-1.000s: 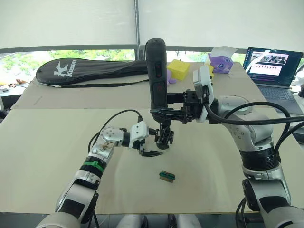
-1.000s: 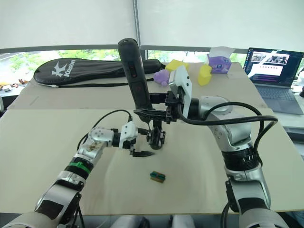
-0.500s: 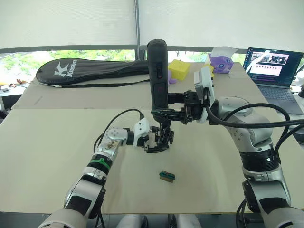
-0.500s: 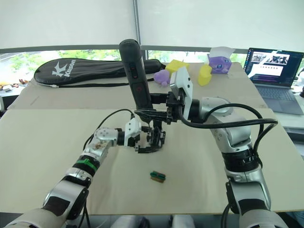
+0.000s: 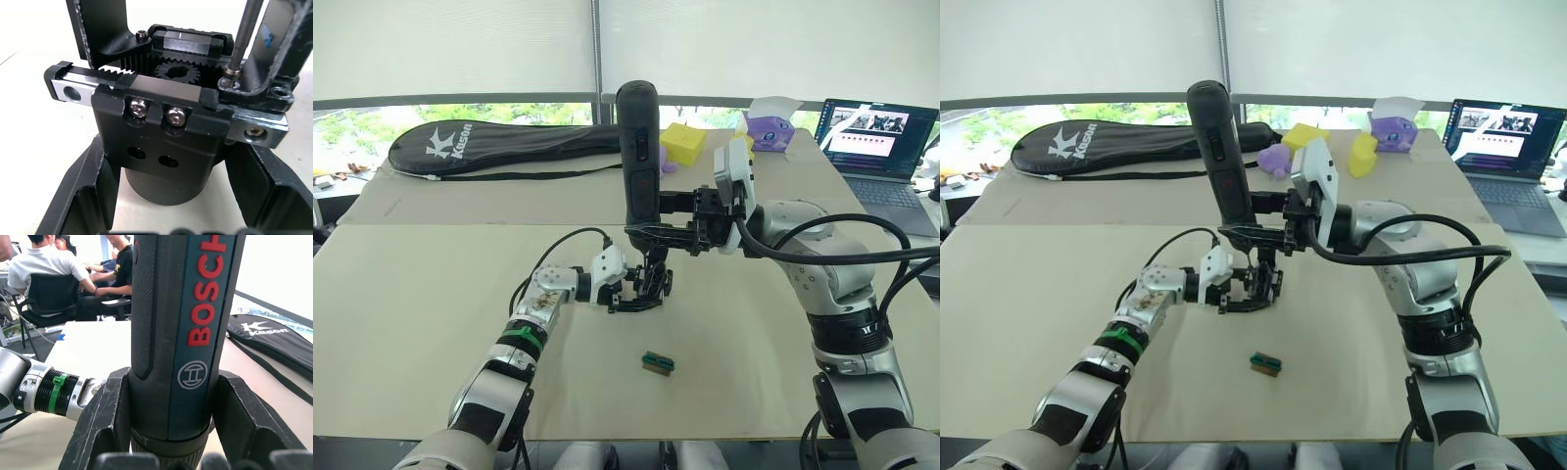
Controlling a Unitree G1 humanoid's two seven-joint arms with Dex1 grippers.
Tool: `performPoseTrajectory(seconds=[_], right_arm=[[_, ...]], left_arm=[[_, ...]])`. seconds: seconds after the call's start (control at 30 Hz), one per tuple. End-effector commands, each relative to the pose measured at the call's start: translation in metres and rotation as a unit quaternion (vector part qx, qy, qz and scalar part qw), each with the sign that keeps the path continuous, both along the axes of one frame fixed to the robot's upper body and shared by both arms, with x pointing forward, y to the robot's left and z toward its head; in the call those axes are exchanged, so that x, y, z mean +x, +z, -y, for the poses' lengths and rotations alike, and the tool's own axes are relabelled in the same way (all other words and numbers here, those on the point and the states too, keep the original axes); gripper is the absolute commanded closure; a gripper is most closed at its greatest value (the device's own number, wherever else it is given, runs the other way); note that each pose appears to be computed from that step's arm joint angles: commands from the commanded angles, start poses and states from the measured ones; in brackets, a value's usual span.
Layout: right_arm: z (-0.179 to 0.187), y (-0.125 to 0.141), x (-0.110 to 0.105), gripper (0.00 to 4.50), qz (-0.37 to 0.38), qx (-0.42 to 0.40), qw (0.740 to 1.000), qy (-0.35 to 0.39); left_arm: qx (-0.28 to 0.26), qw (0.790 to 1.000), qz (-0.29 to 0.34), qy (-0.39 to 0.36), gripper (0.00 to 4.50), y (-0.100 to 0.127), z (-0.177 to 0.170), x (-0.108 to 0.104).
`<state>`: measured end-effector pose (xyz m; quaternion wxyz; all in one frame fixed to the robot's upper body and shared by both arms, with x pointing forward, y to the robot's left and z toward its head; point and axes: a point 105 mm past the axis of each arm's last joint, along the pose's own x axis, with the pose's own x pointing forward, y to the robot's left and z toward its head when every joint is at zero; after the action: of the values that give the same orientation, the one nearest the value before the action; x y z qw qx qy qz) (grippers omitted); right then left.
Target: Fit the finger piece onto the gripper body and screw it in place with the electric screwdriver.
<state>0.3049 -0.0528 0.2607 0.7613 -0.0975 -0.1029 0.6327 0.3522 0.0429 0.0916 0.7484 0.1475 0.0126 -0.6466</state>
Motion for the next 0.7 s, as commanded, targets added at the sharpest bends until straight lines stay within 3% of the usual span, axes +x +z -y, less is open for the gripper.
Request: performPoseTrajectory(seconds=[0.03,0.7], right_arm=[[0.006,-0.007,0.000,2.53,-0.003,-0.017,1.000,0.004],[0.006,-0.046,0.016,2.53,-0.064,-0.082,0.995,0.010]], left_arm=[[0.010,1.000,0.017,0.002,1.93,0.005,-0.003,0.004],[0.022,0.999,0.026,0.002,1.93,0.004,-0.008,0.005]])
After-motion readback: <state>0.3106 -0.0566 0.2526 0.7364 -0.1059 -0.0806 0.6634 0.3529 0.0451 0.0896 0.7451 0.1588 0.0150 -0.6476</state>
